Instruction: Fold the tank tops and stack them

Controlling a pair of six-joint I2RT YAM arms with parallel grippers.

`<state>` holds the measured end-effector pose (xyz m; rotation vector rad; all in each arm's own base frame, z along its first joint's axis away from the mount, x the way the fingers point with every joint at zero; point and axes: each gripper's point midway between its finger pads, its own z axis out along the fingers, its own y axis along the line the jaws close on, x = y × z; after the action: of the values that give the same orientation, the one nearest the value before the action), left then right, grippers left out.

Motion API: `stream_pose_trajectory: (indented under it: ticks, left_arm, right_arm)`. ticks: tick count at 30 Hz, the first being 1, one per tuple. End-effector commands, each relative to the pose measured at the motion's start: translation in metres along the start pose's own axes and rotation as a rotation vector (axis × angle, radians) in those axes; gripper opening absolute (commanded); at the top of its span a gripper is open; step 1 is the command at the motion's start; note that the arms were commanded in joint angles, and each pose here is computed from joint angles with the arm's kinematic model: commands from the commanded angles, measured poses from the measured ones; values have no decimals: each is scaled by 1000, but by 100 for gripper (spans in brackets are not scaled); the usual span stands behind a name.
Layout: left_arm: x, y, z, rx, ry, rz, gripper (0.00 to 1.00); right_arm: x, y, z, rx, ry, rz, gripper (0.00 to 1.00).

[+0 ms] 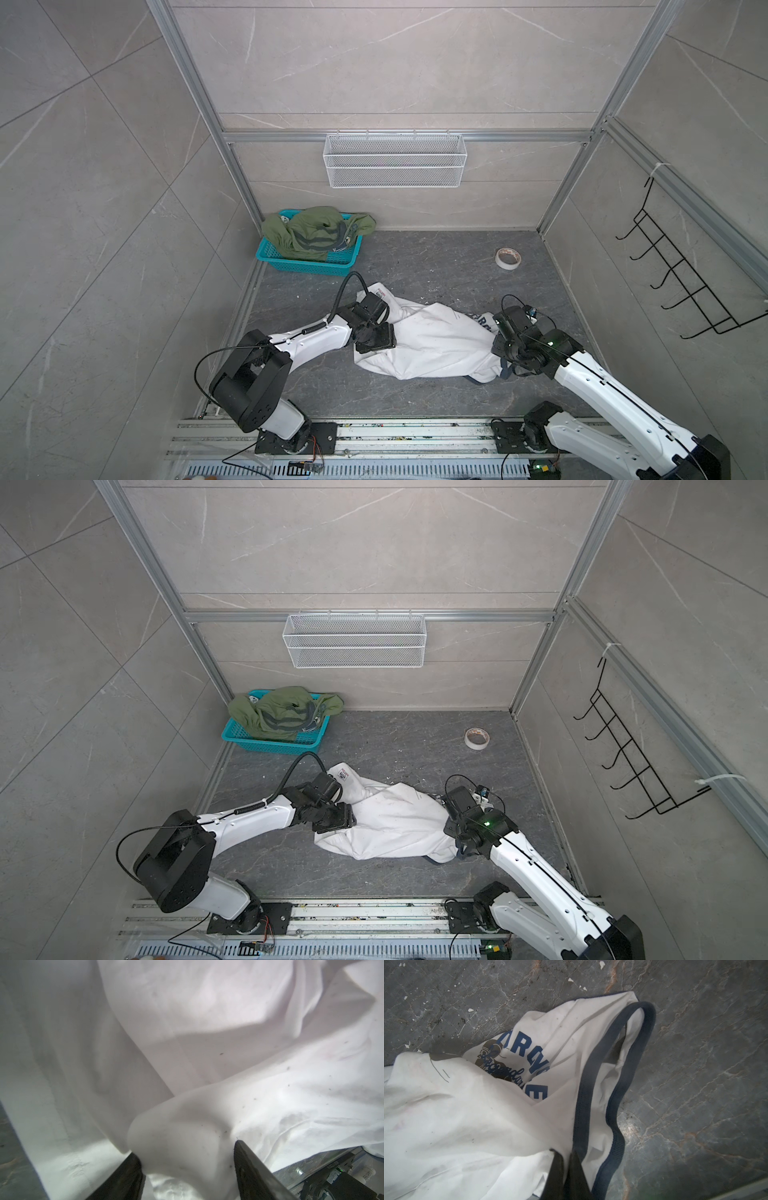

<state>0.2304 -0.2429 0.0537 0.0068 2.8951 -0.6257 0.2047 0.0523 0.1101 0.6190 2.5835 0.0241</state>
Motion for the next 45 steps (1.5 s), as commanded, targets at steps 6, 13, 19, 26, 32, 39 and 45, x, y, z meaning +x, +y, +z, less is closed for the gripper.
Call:
stream_pose_trajectory:
  ticks: [6, 13, 19, 26, 32, 39, 45]
  left_arm:
    - [-39, -52, -35, 82, -108, 66, 53]
    - [-44, -70, -43, 79, -115, 126, 61]
    - [-36, -42, -65, 29, -207, 94, 69]
    - [-8, 2, -61, 54, -186, -23, 67]
    - [6, 12, -39, 91, -142, -53, 62]
    - [3, 11, -17, 110, -123, -58, 54]
    - [4, 0, -9, 156, -87, -51, 50]
  right_arm:
    - [2, -3, 3, 10, 5, 3, 0]
    - [2, -6, 3, 21, -3, 2, 0]
    - [3, -5, 5, 20, 5, -7, 0]
    - [4, -2, 6, 14, 12, -13, 0]
    - [6, 2, 9, -2, 26, -10, 0]
    - [7, 3, 9, -7, 33, -11, 0]
    - [7, 3, 9, -9, 32, -9, 0]
